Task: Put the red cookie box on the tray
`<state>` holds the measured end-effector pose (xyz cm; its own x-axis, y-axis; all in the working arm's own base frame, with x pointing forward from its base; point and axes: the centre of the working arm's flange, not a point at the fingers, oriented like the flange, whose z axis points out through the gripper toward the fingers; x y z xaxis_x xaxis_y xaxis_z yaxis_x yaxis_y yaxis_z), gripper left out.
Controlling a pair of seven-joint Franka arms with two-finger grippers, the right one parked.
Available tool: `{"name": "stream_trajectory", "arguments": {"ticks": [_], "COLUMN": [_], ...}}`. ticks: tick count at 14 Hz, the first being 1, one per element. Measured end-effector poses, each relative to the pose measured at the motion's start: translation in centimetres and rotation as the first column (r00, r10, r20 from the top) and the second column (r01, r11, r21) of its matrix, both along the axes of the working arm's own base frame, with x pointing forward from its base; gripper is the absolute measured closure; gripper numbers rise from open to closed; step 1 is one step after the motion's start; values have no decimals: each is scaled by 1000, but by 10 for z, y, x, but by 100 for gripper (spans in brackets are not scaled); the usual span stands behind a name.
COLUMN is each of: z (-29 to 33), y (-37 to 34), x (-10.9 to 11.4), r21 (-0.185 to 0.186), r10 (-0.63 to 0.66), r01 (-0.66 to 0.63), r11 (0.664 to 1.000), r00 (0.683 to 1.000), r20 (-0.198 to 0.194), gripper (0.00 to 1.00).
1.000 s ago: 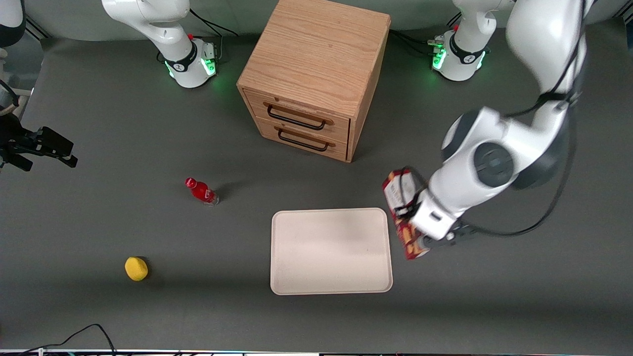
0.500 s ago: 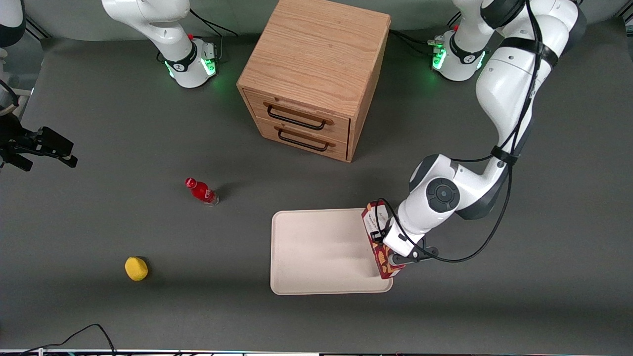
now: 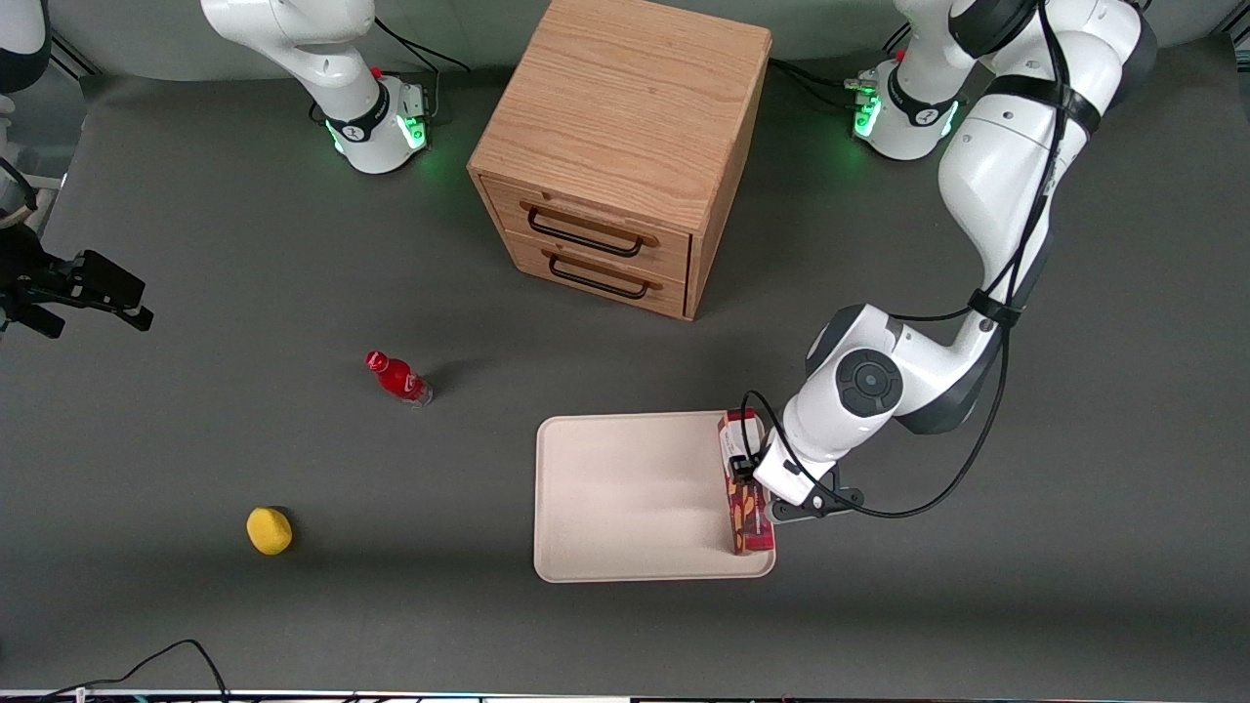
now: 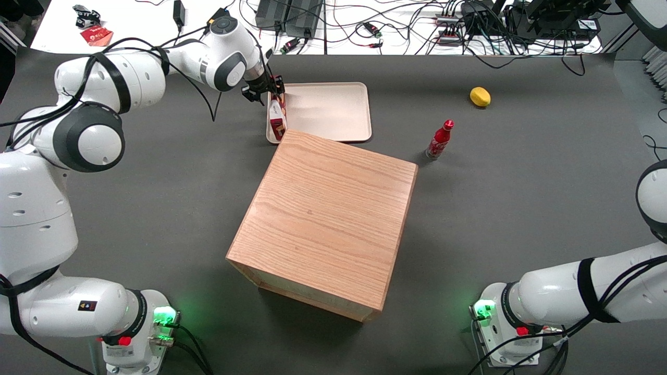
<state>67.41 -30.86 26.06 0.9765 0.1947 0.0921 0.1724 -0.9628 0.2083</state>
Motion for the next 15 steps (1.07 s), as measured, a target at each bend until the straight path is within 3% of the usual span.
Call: {"name": "stream_trajectory", "arguments": {"ticks": [2, 3, 5, 7, 9, 15], "z": [6, 17, 65, 129, 193, 334], "y": [10, 20, 45, 64, 89, 265], "x": [2, 3, 2, -10, -29, -90], "r21": [23, 54, 134, 206, 249, 190], "r10": [10, 19, 44, 45, 25, -107], "r01": [-10, -16, -30, -20, 14, 161], "r11": [1000, 998, 991, 978, 968, 969], "r00": [1000, 999, 994, 992, 988, 958], "r20": [-22, -51, -99, -117, -153, -267], "gripper": [7, 0, 0, 0, 0, 0]}}
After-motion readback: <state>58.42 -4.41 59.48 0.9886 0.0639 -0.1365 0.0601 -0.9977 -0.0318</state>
